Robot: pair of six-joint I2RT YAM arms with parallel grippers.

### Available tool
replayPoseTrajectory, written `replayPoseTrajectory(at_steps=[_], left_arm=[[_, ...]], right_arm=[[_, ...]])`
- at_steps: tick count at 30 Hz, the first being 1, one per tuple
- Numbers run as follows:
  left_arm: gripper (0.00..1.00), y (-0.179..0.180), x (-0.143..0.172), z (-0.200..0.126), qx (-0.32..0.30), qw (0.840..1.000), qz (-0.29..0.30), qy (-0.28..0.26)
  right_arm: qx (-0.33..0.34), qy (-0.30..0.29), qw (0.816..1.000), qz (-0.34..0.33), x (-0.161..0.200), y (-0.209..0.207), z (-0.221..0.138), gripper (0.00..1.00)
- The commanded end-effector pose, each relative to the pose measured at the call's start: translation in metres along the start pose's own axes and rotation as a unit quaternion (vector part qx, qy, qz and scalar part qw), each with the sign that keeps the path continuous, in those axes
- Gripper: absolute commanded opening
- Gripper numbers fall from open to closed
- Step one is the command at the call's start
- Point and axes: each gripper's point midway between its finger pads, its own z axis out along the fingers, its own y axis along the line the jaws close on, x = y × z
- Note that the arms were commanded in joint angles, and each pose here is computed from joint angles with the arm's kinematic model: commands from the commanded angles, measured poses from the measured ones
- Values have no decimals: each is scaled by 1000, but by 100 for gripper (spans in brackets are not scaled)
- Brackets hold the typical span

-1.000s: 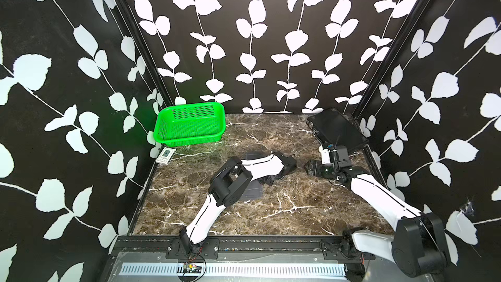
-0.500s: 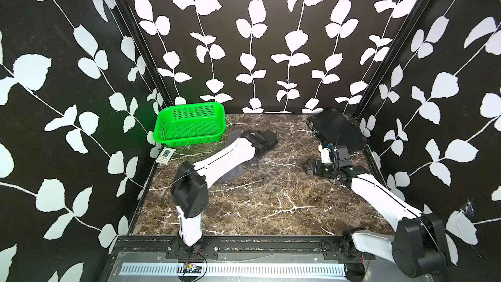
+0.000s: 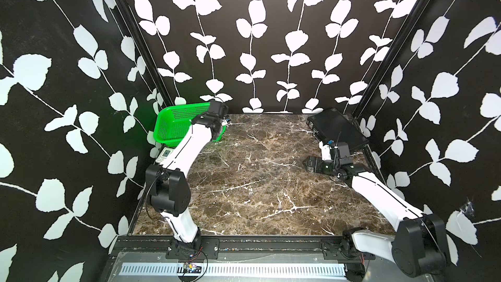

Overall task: Roll up the pillowcase
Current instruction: Place the pillowcase in the bin.

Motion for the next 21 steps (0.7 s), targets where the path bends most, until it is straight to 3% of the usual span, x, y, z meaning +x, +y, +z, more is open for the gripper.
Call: replayPoseTrajectory(at_steps=[1,9,12,16,21], left_arm=[[0,38,-27,15,-29,995,63,-77],[0,74,-49,86,-73,977,125,-159],[0,84,-48,113,-70,975,114,-176],[0,76,-49,146,-43,961,139,-234],[0,71,-46,175,-28,950,164,-263]], right_arm=[[31,-27,999,-17,-26,-4,-9,99],[92,-12,995,-30,-36,-22,-6,99],[121,-6,992,-45,-41,-30,-4,99],[150,-7,987,-50,-50,-40,0,99],[159,0,986,-50,-61,-41,12,99]])
